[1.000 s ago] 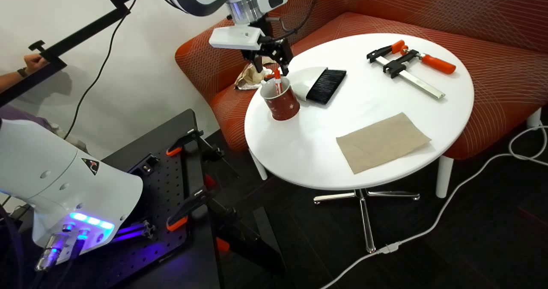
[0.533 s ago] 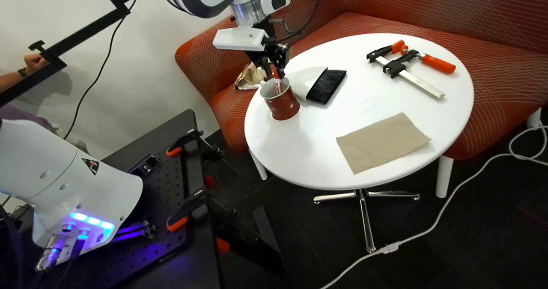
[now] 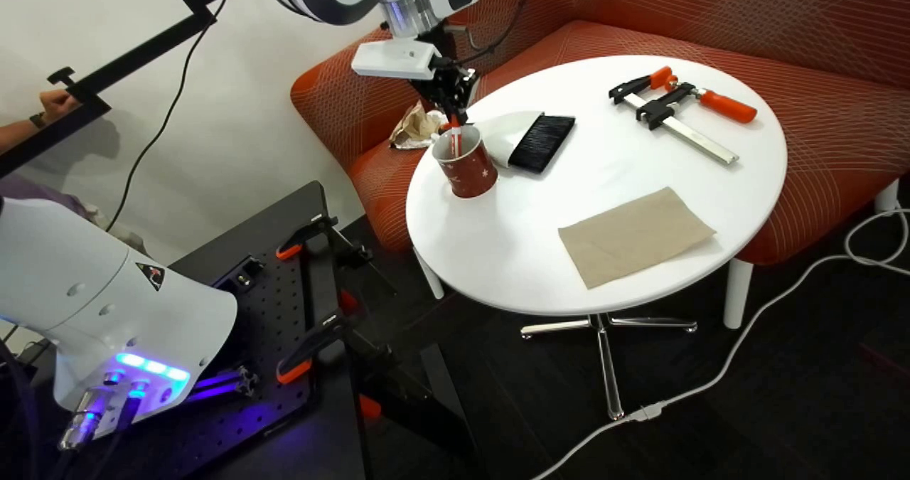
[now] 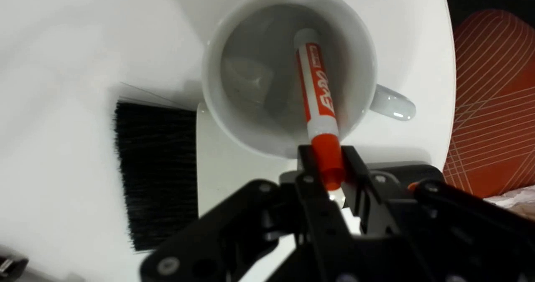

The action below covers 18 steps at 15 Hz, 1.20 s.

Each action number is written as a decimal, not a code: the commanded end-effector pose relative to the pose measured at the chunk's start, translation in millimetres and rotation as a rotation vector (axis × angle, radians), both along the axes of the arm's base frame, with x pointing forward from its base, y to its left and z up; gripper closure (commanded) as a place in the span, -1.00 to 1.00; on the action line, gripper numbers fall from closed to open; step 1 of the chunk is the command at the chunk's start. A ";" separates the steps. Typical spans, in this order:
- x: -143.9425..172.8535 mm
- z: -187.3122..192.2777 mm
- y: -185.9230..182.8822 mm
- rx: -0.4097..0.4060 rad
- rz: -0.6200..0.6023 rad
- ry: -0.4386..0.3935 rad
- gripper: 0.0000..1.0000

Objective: Pick up the pen from the mug cup and put it on the table.

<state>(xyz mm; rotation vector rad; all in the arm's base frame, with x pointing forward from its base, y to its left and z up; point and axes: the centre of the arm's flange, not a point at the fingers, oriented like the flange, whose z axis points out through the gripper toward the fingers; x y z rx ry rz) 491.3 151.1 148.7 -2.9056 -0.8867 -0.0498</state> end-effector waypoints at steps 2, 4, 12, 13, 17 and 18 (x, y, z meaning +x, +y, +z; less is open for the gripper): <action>-9.7 41.0 -1.2 -0.021 -0.087 -0.050 0.90; -13.3 60.1 -4.7 -0.028 -0.136 -0.070 0.90; -28.7 142.9 -20.4 -0.052 -0.319 -0.246 0.90; -25.0 149.7 -20.9 -0.056 -0.340 -0.274 0.90; 4.3 163.8 -21.4 -0.095 -0.423 -0.337 0.90; 17.5 161.5 -22.7 -0.111 -0.442 -0.337 0.90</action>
